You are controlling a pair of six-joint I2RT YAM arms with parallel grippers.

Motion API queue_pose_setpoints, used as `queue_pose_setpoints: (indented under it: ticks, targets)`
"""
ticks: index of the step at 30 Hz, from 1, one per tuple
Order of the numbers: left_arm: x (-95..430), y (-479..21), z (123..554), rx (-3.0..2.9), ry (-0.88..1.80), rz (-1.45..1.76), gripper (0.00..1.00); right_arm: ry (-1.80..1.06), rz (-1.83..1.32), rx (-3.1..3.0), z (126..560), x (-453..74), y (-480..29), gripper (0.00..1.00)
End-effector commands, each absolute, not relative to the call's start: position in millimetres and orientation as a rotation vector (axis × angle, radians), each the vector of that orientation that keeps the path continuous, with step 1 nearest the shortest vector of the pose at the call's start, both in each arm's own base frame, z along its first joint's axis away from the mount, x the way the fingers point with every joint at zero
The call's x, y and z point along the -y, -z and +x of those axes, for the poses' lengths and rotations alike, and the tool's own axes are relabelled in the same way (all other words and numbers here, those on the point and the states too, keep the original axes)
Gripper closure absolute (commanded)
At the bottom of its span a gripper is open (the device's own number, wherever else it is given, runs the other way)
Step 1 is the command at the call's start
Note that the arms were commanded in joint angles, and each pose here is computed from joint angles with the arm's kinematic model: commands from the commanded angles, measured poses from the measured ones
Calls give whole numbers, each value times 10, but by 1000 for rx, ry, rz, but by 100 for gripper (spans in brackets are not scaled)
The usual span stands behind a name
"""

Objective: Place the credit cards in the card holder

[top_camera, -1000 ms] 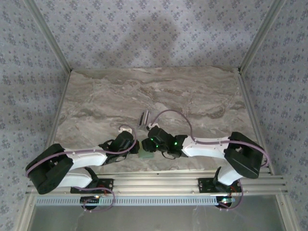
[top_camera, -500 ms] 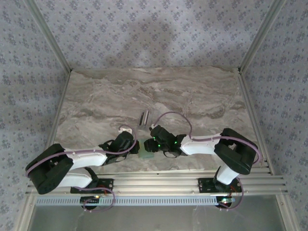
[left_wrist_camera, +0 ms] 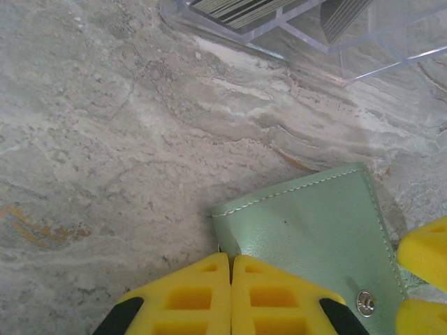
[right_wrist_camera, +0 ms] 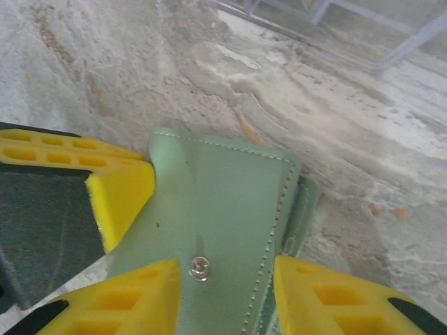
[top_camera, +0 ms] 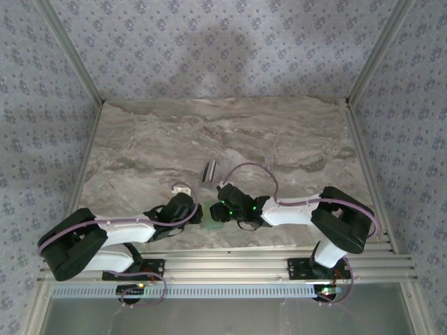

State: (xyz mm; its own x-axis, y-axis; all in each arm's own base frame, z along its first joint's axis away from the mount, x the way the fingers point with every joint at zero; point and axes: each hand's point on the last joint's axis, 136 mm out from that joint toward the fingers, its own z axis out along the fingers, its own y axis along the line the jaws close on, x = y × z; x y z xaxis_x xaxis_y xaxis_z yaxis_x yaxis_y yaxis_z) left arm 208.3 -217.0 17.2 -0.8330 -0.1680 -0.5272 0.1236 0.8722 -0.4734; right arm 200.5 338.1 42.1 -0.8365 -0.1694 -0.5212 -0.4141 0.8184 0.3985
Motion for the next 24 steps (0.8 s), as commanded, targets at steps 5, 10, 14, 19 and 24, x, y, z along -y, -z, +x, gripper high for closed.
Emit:
queue_pose_setpoints:
  ticks: [5,10,14,19,24]
  targets:
    - [1843,261,1834,-2623,476,-26,94,-692,-471,-2553,1941,-3442,-349,58]
    - [1841,301,1822,-2631,468,-25,95,-724,-491,-2500,1918,-3486,-497,61]
    - [1858,339,1802,-2635,463,-25,95,-665,-481,-2467,1950,-3425,-608,63]
    - [1900,385,1790,-2639,462,-22,96,-588,-473,-2443,1970,-3399,-725,64]
    - [1932,410,1782,-2640,465,-26,97,-625,-508,-2438,1939,-3494,-742,69]
